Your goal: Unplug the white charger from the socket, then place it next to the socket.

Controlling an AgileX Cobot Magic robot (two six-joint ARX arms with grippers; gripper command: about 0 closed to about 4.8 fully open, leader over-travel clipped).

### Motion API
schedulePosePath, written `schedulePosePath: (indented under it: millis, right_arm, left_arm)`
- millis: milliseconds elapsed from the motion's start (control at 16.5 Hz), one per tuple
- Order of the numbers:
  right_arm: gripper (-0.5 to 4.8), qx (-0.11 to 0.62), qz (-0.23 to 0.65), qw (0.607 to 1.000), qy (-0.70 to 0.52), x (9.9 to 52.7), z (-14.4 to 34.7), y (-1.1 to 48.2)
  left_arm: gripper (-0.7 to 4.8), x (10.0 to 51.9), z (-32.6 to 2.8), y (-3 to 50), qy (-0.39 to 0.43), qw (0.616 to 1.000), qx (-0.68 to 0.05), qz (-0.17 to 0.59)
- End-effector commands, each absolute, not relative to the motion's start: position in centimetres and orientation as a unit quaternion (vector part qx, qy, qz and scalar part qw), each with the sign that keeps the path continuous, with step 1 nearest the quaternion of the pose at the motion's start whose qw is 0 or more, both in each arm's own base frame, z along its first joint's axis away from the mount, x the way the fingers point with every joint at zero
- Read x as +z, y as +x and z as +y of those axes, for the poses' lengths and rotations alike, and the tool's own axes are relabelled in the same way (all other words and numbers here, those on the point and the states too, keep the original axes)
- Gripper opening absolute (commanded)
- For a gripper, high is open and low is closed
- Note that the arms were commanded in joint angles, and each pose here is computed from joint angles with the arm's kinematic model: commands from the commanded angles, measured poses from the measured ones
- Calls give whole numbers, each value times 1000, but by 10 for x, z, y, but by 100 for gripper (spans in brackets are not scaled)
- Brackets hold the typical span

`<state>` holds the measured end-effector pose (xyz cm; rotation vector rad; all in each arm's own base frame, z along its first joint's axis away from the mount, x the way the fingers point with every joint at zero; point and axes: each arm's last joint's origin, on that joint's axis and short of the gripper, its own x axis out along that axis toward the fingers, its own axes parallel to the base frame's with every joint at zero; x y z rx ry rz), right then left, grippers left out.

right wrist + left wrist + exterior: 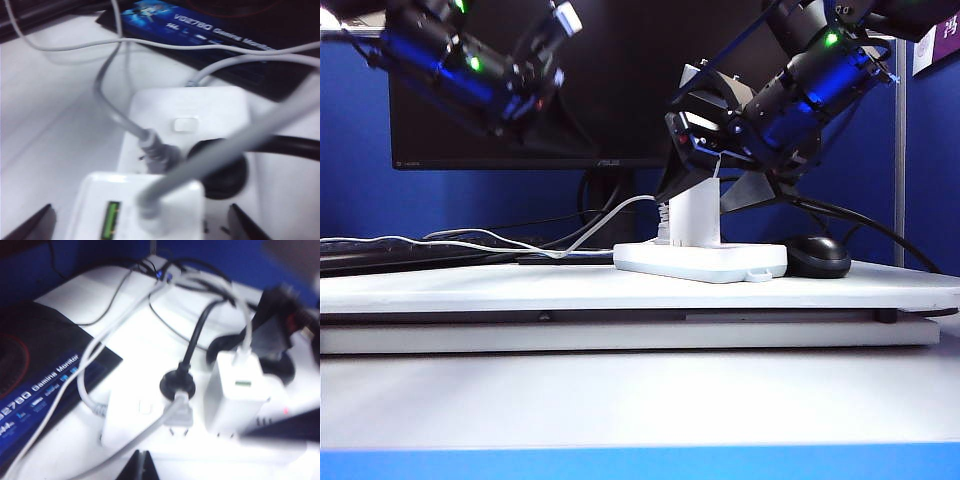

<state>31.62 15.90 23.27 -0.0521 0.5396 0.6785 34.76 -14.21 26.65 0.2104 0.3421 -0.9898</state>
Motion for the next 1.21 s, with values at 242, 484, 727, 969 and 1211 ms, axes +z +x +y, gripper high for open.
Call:
schedulePosePath:
  millis: [242,484,727,969,1211]
  right_arm:
    - [332,323,251,912,-12,237,159,317]
    - [127,329,253,910,-12,237,159,317]
    - [112,362,280,889,-32,233,159,311]
    - [112,380,315,867,-71,232,154,300]
    - [112,393,292,868,-85,243,152,295]
  left_arm:
    - [-5,250,-155,355,134,850,-490,142]
    - [-5,233,-171,356,178,828,-515,132]
    - [-5,232,-175,354,179,825,-520,131]
    - [-6,232,-176,354,188,822,-523,125]
    - [-6,230,-183,351,209,812,-533,114]
